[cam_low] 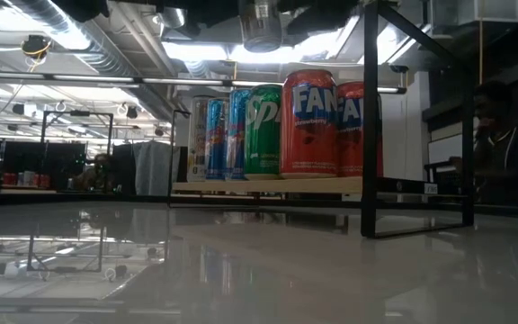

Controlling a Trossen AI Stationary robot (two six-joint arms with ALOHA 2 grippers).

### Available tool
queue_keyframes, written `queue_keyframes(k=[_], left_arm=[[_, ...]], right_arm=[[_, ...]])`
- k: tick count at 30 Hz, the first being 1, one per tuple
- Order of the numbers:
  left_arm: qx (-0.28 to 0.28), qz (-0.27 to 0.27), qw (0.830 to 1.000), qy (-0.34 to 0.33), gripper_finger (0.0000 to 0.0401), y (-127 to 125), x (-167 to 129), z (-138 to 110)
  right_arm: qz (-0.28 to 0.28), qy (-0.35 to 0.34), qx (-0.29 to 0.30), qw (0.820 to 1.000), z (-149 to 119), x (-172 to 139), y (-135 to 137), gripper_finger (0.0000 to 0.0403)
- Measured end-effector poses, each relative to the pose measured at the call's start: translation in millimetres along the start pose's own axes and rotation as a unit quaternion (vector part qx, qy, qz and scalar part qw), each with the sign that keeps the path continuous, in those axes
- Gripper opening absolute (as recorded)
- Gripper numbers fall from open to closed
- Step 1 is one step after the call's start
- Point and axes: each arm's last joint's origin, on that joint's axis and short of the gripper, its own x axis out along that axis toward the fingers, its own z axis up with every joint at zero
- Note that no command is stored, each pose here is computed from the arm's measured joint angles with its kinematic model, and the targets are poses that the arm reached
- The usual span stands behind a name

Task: Place canned beverage on shelf
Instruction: Put the white yellow soda can on the shelf aligned with the other white yellow soda cans

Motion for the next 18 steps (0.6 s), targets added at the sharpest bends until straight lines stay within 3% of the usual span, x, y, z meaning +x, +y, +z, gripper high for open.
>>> queue_keyframes(k=[8, 11, 18], left_arm=[[-0.003, -0.014, 1.000, 0.017, 0.0213, -1, 0, -4], [-0.011, -0.034, 0.999, 0.030, 0.0214, -3, 0, -7], [-0.008, -0.047, 0.998, 0.048, 0.0216, -4, -1, -10]], right_arm=[[-0.007, -0.049, -0.100, 0.994, 18, -45, -14, 0.0392], [-0.009, -0.083, -0.103, 0.991, 37, -59, -18, 0.0392], [0.094, -0.163, -0.122, 0.975, 79, -72, -21, 0.0392]])
